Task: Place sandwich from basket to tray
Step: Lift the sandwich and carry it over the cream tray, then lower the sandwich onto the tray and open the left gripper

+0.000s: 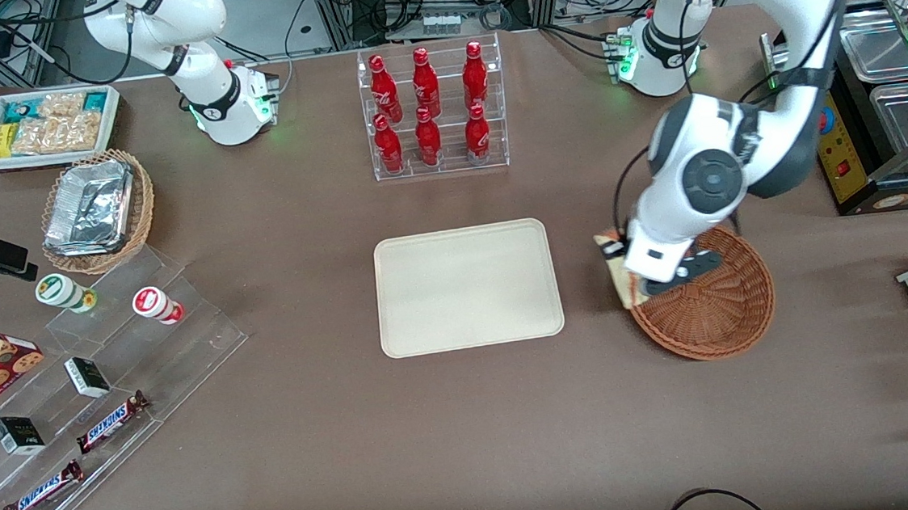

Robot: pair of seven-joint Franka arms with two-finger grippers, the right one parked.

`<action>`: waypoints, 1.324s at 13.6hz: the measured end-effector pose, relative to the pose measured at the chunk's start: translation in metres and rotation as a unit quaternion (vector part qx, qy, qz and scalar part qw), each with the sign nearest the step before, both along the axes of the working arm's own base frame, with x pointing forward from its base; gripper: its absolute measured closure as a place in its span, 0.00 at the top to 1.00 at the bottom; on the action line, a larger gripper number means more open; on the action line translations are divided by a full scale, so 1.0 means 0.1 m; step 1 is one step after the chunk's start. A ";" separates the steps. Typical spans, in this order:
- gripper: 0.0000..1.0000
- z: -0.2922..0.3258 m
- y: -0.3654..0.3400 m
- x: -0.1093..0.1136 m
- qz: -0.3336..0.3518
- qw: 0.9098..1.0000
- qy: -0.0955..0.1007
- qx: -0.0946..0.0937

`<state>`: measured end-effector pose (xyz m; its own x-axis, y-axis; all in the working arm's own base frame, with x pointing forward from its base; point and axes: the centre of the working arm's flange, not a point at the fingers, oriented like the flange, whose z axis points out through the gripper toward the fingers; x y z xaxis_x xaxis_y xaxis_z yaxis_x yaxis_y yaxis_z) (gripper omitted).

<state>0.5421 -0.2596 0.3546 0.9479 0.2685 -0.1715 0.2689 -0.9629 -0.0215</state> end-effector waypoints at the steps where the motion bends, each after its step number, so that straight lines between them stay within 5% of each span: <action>1: 0.18 -0.04 -0.21 -0.05 -0.010 1.000 -0.004 -0.011; 3: 0.18 -0.15 -0.67 -0.15 -0.024 0.999 -0.013 -0.025; 6: 0.18 -0.40 -1.42 -0.27 -0.022 0.999 -0.027 -0.006; 10: 0.18 -0.67 -2.16 -0.47 -0.011 1.000 -0.021 -0.011; 18: 0.18 -1.02 -2.52 -0.52 0.003 1.000 -0.024 0.001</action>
